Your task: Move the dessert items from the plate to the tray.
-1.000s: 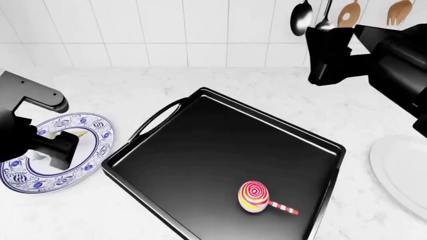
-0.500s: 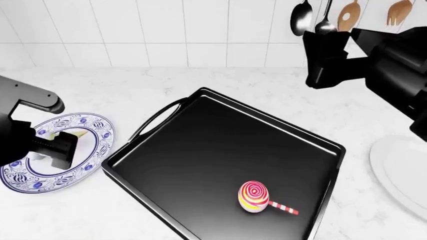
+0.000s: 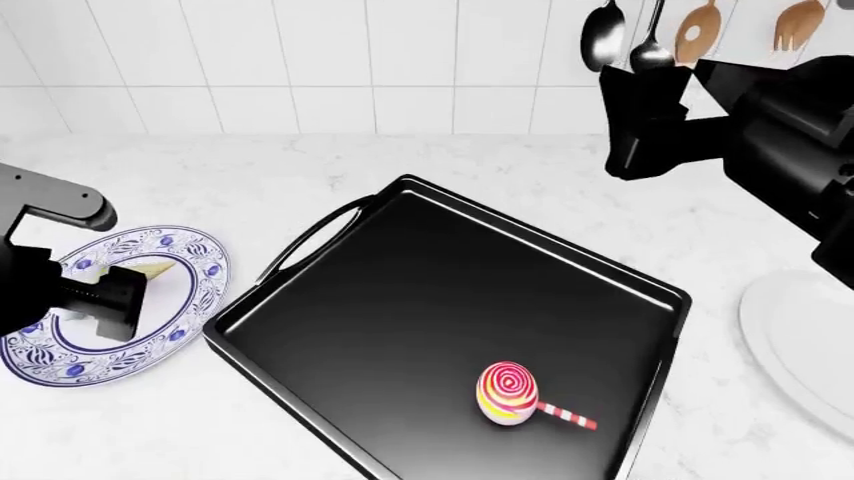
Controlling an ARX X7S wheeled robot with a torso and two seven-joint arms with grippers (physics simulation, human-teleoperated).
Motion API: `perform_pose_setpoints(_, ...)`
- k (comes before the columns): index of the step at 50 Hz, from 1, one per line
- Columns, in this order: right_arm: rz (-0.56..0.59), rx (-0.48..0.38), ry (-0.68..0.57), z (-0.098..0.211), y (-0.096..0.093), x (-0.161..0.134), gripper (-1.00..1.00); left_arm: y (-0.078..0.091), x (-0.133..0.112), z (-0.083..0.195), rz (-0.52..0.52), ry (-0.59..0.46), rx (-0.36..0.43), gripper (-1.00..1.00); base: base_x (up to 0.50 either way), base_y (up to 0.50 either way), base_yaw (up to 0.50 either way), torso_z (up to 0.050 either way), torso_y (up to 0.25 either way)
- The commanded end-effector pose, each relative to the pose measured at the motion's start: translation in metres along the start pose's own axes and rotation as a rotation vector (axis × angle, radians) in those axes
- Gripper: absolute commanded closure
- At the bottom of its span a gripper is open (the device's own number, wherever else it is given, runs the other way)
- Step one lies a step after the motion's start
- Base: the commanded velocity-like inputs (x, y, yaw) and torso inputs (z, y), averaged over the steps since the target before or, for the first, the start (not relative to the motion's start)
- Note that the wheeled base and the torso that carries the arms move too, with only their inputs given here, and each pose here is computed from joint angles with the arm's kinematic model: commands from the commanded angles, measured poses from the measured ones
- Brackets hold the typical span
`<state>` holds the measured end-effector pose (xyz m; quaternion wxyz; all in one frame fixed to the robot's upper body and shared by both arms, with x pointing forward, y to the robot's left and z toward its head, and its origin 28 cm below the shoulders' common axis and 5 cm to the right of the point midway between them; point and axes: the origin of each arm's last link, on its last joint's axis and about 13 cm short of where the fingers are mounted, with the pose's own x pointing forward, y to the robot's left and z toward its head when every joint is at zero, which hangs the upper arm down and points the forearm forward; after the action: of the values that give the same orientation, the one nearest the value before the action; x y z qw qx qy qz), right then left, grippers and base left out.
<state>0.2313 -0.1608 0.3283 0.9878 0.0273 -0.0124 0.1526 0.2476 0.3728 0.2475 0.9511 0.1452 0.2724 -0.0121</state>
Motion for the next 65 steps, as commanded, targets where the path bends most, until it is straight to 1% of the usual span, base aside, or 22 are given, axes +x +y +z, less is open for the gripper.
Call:
perform_pose_setpoints(1, 0.003, -0.003, 0.002, 0.001, 0.001, 0.001, -1.0, 0.001, 0.002, -0.003, 0.01, -0.017, -0.003, -1.0, 0.0, 0.0, 0.0, 0.0, 0.0)
perform_pose_setpoints(6, 0.004, -0.004, 0.005, 0.0, 0.001, 0.001, -1.0, -0.001, 0.005, -0.001, 0.002, -0.035, 0.001, -1.0, 0.0, 0.0, 0.0, 0.0, -0.185)
perform_pose_setpoints(18, 0.004, -0.002, 0.009, -0.001, 0.001, 0.001, -1.0, -0.002, 0.005, -0.003, -0.004, -0.033, -0.013, -1.0, 0.0, 0.0, 0.0, 0.0, 0.0)
perform_pose_setpoints(23, 0.006, -0.003, 0.01, -0.002, 0.001, 0.001, -1.0, -0.003, 0.005, -0.006, -0.01, -0.025, 0.0, -1.0, 0.0, 0.0, 0.0, 0.0, 0.0)
perform_pose_setpoints(27, 0.007, -0.002, 0.011, -0.002, 0.002, 0.002, -1.0, -0.004, 0.005, -0.009, -0.022, -0.005, 0.017, -1.0, 0.0, 0.0, 0.0, -0.002, -0.207)
perform_pose_setpoints(37, 0.008, 0.0, 0.013, -0.003, 0.002, 0.002, -1.0, -0.002, 0.006, -0.012, -0.009, 0.002, -0.007, -1.0, 0.0, 0.0, 0.0, -0.001, -0.024)
perform_pose_setpoints(38, 0.007, 0.0, 0.013, -0.003, 0.002, 0.002, -1.0, -0.002, 0.006, -0.012, -0.003, 0.003, -0.011, 1.0, 0.0, 0.0, 0.0, 0.0, 0.0)
perform_pose_setpoints(44, 0.007, 0.001, 0.015, -0.003, 0.001, 0.002, -1.0, -0.002, 0.006, -0.011, 0.007, 0.001, -0.016, 1.0, 0.0, 0.0, 0.0, 0.0, 0.0)
perform_pose_setpoints(50, 0.007, 0.002, 0.013, -0.003, 0.001, 0.002, -1.0, 0.003, 0.001, 0.0, 0.037, -0.08, -0.026, 1.0, 0.0, 0.0, 0.0, 0.0, 0.0)
perform_pose_setpoints(53, 0.008, 0.004, 0.013, -0.003, 0.001, 0.002, -1.0, 0.004, -0.003, 0.006, 0.04, -0.1, -0.036, 1.0, 0.0, 0.0, 0.0, -0.015, 0.247)
perform_pose_setpoints(59, 0.009, 0.005, 0.014, -0.003, 0.001, 0.003, -1.0, 0.006, -0.01, 0.017, 0.045, -0.147, -0.029, 1.0, 0.0, 0.0, 0.0, -0.018, 0.249)
perform_pose_setpoints(62, 0.009, 0.004, 0.013, -0.002, 0.002, 0.003, -1.0, 0.003, -0.014, 0.025, 0.035, -0.188, -0.02, 1.0, 0.0, 0.0, 0.0, -0.019, 0.25)
perform_pose_setpoints(65, 0.009, 0.004, 0.011, -0.002, 0.002, 0.003, -1.0, -0.005, -0.017, 0.036, -0.015, -0.223, 0.007, 1.0, 0.0, 0.0, 0.0, -0.019, 0.25)
